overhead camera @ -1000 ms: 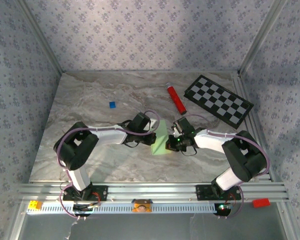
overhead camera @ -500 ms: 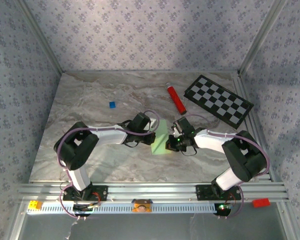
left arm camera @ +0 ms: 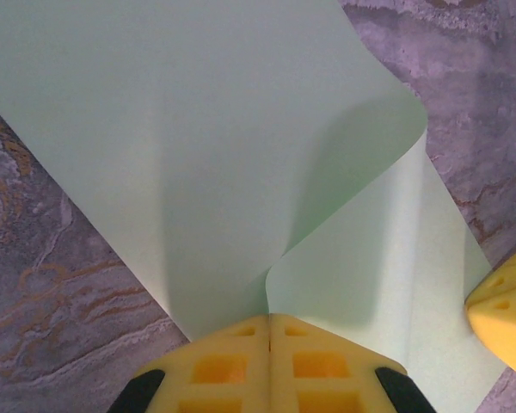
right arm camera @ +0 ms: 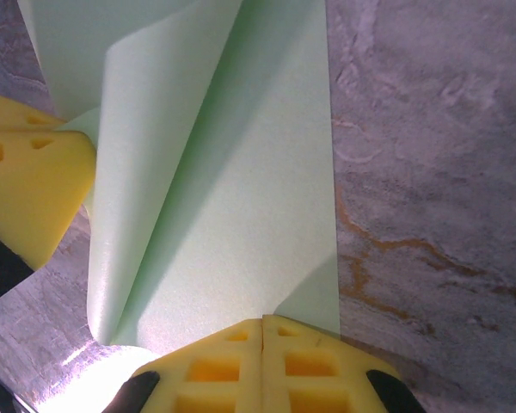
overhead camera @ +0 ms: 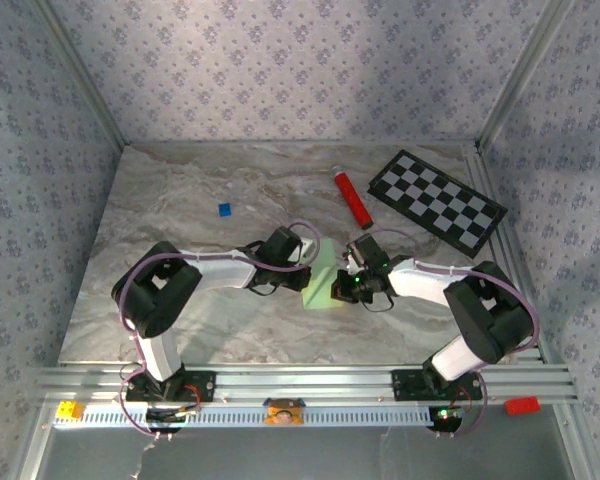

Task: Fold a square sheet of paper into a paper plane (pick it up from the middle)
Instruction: Fold the triangle a second time at the center of the table.

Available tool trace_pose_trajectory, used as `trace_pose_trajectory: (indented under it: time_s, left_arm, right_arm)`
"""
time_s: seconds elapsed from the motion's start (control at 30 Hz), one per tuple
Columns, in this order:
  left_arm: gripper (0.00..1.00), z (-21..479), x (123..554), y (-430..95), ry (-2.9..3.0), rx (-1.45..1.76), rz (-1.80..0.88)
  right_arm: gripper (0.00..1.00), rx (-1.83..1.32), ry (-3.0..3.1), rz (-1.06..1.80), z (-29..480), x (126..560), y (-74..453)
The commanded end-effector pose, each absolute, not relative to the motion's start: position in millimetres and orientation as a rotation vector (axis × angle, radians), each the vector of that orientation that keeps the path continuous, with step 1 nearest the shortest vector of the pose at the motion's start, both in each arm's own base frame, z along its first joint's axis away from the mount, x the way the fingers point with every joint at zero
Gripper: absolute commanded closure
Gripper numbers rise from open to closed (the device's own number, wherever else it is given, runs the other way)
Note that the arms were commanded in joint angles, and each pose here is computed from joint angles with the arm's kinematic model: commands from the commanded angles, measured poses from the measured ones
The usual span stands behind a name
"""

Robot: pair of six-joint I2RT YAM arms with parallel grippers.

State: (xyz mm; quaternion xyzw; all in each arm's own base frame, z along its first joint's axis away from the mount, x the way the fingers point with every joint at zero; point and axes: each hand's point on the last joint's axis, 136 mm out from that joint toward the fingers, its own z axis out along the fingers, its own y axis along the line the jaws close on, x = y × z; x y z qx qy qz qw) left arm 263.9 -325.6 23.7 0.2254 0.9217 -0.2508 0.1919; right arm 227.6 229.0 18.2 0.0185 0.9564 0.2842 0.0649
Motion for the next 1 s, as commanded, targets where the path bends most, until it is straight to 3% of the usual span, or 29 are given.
trace_pose_trajectory:
  time_s: [0.0, 0.33, 0.63, 0.97]
  left_arm:
    - [0.97, 19, 267, -324, 2.589, 0.65, -0.68]
    - [0.99, 14, 263, -324, 2.605, 0.664, -0.682]
    - [0.99, 11, 261, -323, 2.614, 0.663, -0.686]
    - [0.99, 16, 263, -325, 2.605, 0.67, -0.689]
  right_arm:
    - [0.96, 0.079, 2.975, 0.737, -1, 213, 212]
    - [0.95, 0.07, 2.955, 0.764, 3, 216, 215]
    - [0.89, -0.004, 2.818, 0.981, 39, 227, 242]
    - [0.94, 0.02, 2.963, 0.82, 5, 213, 229]
